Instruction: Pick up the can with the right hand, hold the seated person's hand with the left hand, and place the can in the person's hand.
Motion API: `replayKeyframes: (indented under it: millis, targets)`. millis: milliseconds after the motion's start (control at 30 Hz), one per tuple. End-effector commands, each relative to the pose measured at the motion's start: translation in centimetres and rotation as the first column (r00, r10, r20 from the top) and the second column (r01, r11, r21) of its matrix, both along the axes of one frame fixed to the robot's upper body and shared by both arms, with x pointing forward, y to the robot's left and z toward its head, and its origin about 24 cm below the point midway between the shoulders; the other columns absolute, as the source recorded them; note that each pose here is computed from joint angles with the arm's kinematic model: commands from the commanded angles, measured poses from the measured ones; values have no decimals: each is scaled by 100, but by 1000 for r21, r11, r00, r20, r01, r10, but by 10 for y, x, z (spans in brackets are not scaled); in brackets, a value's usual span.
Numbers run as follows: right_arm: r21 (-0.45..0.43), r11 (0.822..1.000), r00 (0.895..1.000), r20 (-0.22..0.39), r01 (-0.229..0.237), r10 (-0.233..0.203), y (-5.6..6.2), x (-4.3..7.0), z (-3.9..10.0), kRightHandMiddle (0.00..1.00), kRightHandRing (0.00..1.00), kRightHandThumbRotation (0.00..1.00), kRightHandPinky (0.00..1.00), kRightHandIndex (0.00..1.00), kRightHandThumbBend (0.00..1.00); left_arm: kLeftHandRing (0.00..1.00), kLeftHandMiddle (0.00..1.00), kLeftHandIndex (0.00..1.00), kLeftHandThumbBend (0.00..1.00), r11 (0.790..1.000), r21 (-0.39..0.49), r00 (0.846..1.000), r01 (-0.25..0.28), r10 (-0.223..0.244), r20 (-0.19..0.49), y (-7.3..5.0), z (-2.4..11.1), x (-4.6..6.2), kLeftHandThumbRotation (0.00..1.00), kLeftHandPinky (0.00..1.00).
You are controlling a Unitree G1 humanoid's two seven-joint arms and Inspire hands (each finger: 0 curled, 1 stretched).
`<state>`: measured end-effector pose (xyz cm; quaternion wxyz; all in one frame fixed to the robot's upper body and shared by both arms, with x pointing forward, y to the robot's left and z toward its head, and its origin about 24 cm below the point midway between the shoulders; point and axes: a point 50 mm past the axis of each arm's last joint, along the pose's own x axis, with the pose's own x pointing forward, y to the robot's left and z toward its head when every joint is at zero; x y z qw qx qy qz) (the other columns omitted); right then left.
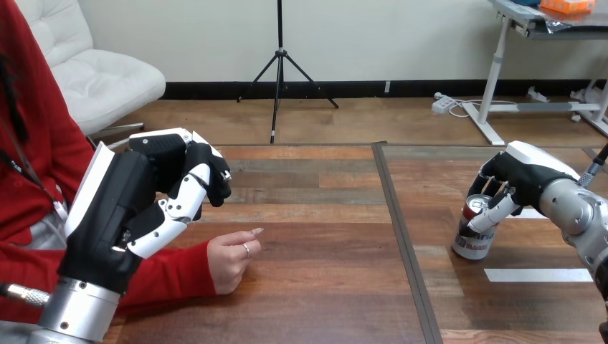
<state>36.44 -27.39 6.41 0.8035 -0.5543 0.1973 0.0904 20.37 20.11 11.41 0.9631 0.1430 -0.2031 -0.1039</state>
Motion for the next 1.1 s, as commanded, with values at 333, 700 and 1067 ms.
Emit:
replayKeyframes:
  millis: [333,700,1067]
  targets:
    - [-11,1000,995,101,4,-3,-7,7,24,52,49,0,44,47,83,32,36,34,0,1000,0,995,3,-3,95,-1,17,4,28,13]
    - [12,1000,993,119,3,-4,-7,10,32,52,49,0,45,47,83,35,38,35,0,989,137,994,-47,33,104,0,17,3,25,16]
    - [15,1000,990,144,-9,7,-6,14,41,52,49,0,45,46,81,48,51,48,71,848,516,992,-122,94,80,-3,16,2,3,35]
